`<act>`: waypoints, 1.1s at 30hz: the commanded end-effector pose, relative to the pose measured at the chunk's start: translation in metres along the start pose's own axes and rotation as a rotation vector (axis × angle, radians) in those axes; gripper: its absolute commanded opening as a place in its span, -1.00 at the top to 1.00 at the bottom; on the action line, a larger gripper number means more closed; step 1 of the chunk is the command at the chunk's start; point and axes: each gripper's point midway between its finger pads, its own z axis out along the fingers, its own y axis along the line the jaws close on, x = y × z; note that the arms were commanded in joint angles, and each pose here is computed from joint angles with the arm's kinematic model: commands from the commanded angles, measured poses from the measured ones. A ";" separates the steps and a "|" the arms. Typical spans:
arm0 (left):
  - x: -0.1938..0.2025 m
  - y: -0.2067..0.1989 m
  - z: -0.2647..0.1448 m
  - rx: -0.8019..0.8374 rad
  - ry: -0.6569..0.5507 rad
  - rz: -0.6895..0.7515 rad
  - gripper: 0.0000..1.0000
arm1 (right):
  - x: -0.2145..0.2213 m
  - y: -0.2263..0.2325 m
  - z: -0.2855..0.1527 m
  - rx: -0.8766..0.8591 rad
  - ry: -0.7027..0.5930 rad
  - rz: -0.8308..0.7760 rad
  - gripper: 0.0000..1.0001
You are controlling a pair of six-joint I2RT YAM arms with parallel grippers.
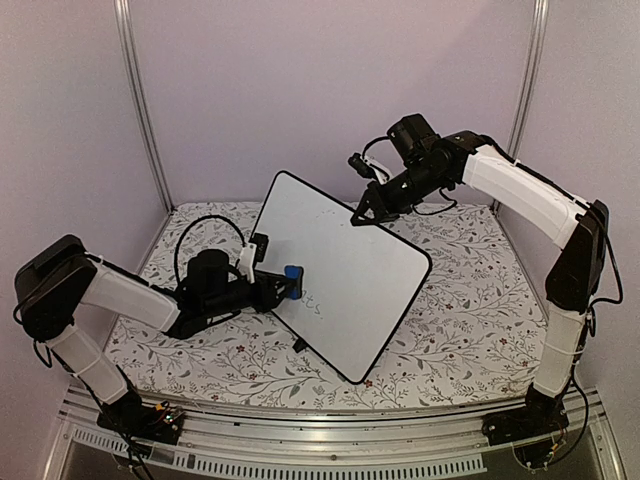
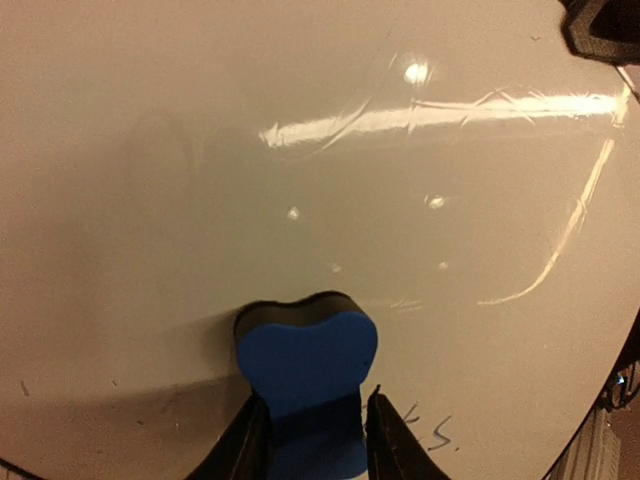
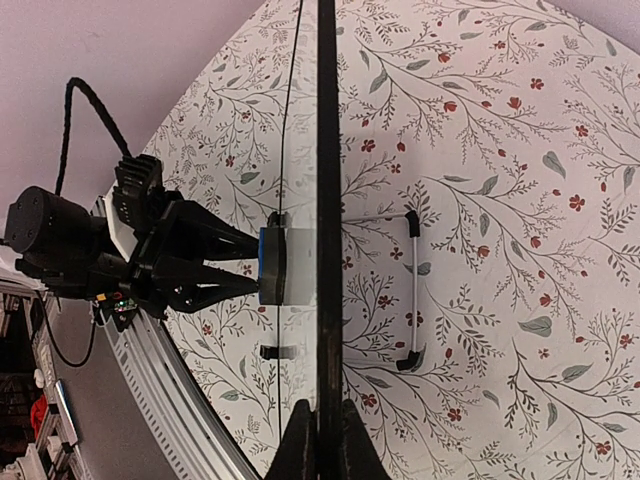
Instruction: Erase the whiteboard
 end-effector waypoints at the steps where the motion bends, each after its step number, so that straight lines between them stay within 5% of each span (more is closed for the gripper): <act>1: -0.001 -0.011 0.000 0.034 -0.010 0.000 0.35 | 0.021 -0.001 0.015 0.028 0.085 -0.058 1.00; 24: 0.014 0.002 0.020 -0.072 0.071 -0.013 0.38 | 0.021 -0.001 0.016 0.028 0.087 -0.058 1.00; 29: 0.013 0.004 0.020 -0.082 0.067 -0.021 0.78 | 0.021 -0.001 0.017 0.028 0.088 -0.059 1.00; 33: 0.011 0.002 0.018 -0.081 0.065 -0.026 0.87 | 0.021 -0.001 0.016 0.027 0.087 -0.059 1.00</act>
